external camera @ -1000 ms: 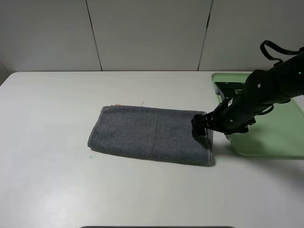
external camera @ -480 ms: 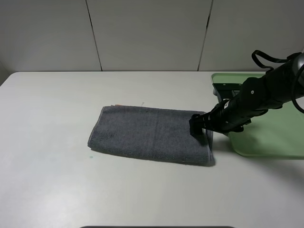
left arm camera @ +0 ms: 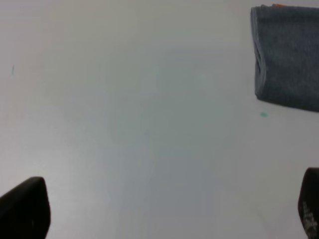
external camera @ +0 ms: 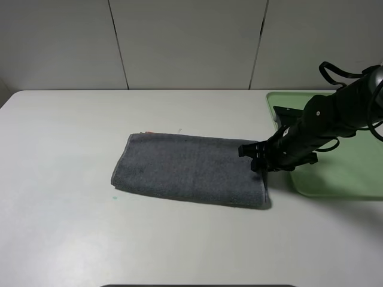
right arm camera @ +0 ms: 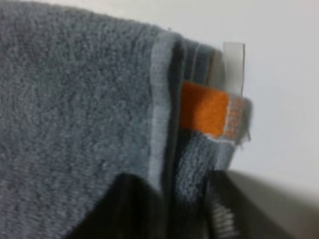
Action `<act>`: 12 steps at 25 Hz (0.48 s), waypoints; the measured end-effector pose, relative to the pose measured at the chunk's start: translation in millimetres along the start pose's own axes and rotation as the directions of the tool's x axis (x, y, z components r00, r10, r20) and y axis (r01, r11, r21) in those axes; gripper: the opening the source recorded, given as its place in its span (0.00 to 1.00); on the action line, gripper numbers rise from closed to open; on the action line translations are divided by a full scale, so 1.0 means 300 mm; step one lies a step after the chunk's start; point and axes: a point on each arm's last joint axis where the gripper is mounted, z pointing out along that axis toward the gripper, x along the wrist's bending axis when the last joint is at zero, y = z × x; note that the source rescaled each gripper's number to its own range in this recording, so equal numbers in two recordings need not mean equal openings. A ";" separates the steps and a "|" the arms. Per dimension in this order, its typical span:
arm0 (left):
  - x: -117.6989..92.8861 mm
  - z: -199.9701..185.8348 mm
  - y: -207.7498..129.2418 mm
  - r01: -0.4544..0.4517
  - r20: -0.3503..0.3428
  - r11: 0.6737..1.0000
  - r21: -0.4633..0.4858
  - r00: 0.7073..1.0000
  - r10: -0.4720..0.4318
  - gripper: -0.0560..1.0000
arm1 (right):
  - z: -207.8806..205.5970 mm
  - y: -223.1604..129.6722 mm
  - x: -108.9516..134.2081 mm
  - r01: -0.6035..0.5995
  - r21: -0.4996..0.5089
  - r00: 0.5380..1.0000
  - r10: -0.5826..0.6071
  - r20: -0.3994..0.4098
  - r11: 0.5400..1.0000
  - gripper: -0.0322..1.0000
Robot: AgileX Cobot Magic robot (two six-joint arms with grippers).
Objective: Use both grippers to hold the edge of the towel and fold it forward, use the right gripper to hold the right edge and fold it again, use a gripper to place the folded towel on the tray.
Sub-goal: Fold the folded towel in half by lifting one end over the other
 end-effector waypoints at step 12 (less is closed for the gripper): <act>0.000 0.000 0.000 0.000 0.000 1.000 0.000 1.000 0.000 1.00 | -0.001 -0.007 0.020 -0.017 -0.001 1.000 0.017 -0.010 1.000 0.08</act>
